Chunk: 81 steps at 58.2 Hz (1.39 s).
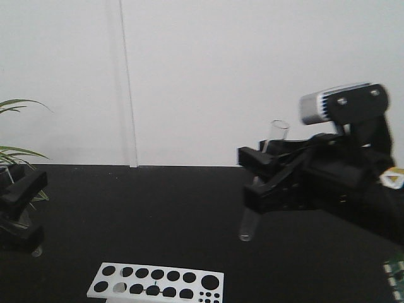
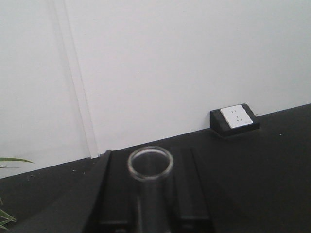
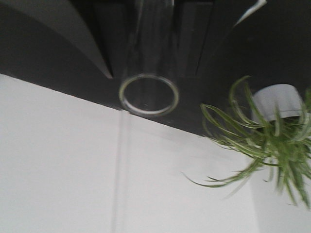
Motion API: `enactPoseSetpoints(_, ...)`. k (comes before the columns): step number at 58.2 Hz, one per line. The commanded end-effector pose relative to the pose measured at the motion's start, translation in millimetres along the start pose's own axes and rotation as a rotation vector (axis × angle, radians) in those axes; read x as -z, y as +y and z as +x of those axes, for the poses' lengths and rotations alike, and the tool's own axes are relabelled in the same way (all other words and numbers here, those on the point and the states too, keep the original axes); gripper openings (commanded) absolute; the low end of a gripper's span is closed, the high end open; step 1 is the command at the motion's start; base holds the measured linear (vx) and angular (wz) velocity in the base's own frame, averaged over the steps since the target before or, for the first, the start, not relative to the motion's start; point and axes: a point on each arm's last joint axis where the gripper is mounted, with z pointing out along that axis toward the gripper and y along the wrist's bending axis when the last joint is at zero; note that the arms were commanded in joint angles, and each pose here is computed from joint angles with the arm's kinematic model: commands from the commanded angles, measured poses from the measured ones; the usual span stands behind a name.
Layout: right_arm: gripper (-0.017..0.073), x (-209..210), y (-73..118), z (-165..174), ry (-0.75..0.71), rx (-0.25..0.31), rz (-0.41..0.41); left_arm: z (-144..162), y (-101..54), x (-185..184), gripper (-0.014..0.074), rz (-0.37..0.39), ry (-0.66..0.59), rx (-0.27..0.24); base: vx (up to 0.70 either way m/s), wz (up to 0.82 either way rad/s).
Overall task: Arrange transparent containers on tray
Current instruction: 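Lift the test tube out of the rack with the right gripper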
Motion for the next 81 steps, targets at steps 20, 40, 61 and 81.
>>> enactPoseSetpoints(20,0.0118,118,-24.8,-7,-0.074,0.017,0.167,-43,-0.1,60,0.0062,-0.035,-0.127,0.015,0.0,0.0)
enactPoseSetpoints(40,0.0118,122,-21.1,8,-0.031,0.014,0.151,-40,2.6,81,0.0062,-0.075,-0.053,0.021,0.0,0.0)
enactPoseSetpoints(61,0.0118,123,-23.3,5,-0.068,0.016,0.176,-37,3.5,80,0.0062,-0.085,-0.016,0.021,0.0,0.0)
enactPoseSetpoints(81,0.0118,123,-23.3,5,-0.068,0.016,0.176,-37,3.5,80,0.0062,-0.085,-0.016,0.021,0.0,0.0)
